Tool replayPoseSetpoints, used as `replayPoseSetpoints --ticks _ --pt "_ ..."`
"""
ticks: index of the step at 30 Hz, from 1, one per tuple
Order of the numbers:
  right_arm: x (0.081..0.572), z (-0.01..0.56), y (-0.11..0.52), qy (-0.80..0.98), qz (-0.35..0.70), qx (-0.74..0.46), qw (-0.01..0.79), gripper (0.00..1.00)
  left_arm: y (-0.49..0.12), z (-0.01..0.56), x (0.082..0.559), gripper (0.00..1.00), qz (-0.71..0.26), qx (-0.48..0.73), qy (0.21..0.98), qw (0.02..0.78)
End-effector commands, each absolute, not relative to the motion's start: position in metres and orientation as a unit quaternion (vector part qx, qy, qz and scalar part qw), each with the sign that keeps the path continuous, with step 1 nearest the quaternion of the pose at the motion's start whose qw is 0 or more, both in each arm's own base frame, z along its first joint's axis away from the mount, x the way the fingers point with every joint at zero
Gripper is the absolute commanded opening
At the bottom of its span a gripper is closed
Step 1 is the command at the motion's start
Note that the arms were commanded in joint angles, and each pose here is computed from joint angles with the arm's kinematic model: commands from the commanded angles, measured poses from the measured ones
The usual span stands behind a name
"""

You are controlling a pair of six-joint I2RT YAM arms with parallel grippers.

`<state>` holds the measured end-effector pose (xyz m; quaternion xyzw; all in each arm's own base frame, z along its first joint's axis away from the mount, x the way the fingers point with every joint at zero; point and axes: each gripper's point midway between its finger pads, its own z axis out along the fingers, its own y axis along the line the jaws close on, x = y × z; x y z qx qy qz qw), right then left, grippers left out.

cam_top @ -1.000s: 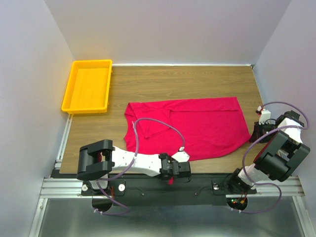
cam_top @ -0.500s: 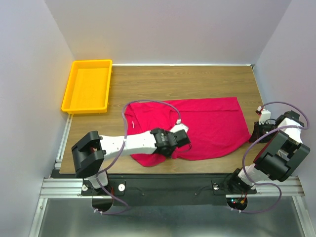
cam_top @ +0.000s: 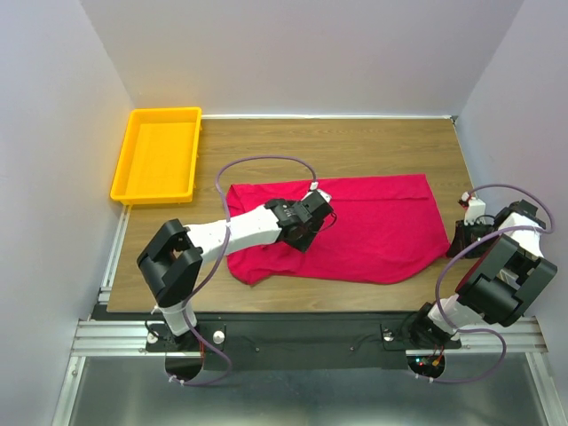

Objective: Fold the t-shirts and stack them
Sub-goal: Fold the tshirt

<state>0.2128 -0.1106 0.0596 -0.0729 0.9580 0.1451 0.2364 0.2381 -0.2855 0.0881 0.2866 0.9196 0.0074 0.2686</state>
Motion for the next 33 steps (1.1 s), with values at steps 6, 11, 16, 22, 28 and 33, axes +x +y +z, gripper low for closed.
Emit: replayPoseSetpoints --ticks 6,11,16,22,28,33 --pt "0.210 0.062 -0.105 0.955 0.152 -0.077 0.244 0.01 -0.299 0.139 0.206 0.65 -0.136 0.320 0.895 0.279" --pt "0.210 0.060 -0.105 0.955 0.157 -0.074 0.242 0.00 -0.286 0.111 0.167 0.61 -0.175 0.346 0.896 0.217" --pt "0.210 0.058 -0.103 0.954 0.164 -0.071 0.239 0.01 -0.273 0.087 0.161 0.59 -0.149 0.356 0.903 0.189" --pt "0.210 0.059 -0.104 0.955 0.161 -0.069 0.239 0.01 -0.274 0.071 0.176 0.59 -0.107 0.373 0.903 0.186" --pt "0.211 0.059 -0.105 0.955 0.160 -0.067 0.238 0.01 -0.268 0.060 0.184 0.58 -0.061 0.385 0.901 0.188" --pt "0.212 0.059 -0.105 0.955 0.164 -0.063 0.238 0.01 -0.265 0.054 0.187 0.55 -0.036 0.392 0.899 0.192"
